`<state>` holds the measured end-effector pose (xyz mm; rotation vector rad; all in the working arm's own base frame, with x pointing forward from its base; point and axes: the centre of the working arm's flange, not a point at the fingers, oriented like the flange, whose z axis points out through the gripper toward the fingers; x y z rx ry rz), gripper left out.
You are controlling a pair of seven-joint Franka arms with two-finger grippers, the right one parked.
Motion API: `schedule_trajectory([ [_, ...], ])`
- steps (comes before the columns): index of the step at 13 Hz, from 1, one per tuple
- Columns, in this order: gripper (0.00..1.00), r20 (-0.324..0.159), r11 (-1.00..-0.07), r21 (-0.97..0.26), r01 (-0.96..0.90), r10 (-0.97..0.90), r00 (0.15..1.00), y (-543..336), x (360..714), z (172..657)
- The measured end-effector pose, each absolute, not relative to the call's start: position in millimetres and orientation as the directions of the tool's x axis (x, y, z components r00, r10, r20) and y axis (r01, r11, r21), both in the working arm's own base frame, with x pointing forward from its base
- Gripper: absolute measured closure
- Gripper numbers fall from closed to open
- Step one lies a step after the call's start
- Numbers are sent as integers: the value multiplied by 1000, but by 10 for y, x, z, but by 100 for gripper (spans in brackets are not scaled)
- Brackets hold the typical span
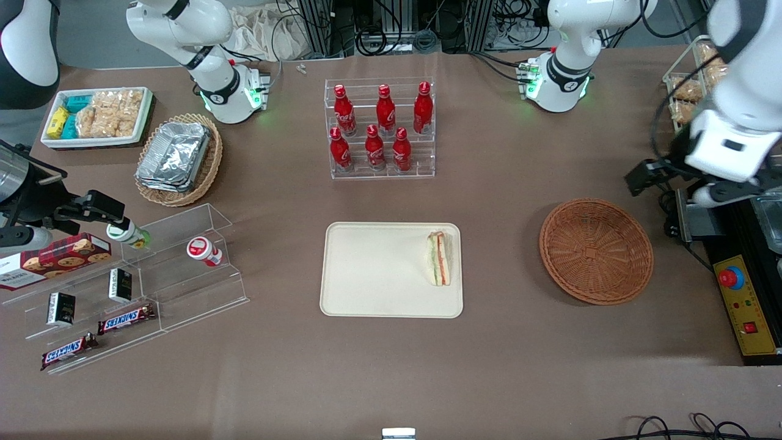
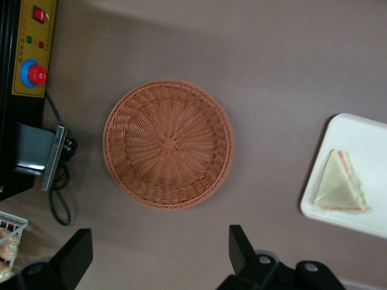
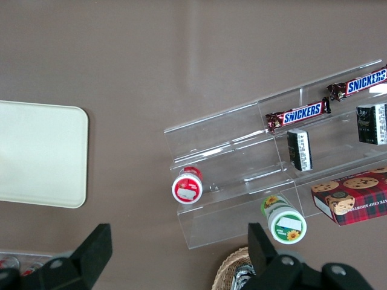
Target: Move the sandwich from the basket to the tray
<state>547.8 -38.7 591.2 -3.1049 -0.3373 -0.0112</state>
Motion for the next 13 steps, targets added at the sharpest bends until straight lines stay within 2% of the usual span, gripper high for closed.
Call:
schedule_trajectory([
  [2, 0, -27, -983, 5, 185, 185, 982, -27, 5478, 5754],
  [6, 0, -16, -985, 28, 170, 170, 985, -35, 5508, 5549],
  [11, 0, -30, -984, 28, 174, 173, 984, -13, 5507, 5452],
  [13, 0, -52, -989, 29, 147, 146, 988, -4, 5524, 5419],
])
